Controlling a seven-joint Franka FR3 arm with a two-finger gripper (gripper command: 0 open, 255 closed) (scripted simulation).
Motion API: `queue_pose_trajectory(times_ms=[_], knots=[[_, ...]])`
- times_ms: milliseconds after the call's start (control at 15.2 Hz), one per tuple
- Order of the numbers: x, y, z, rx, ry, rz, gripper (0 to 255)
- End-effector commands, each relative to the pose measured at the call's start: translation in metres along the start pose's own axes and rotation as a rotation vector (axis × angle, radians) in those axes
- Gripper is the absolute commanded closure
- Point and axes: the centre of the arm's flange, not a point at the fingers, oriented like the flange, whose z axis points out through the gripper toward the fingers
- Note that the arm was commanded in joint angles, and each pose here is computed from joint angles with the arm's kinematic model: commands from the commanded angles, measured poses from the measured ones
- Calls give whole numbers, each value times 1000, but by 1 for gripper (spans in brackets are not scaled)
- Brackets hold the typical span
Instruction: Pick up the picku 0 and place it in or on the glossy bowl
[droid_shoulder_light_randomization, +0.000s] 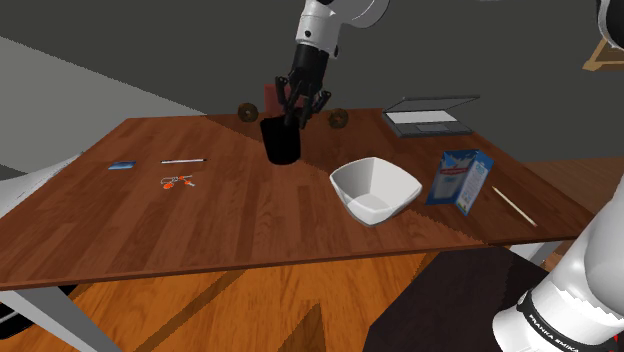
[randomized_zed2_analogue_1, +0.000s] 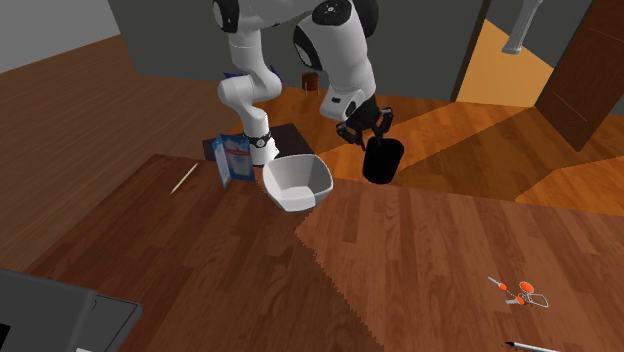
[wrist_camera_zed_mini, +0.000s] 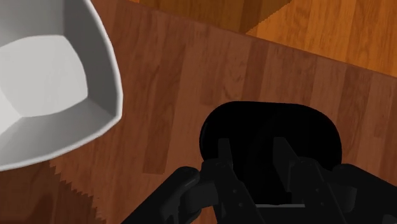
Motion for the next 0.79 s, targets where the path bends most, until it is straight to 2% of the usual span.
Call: queue_pose_trajectory(times_ms=[0,726], knots=[[-11,19,-10,1,1,-1,255],[-78,134,-68,1,1,-1,255]])
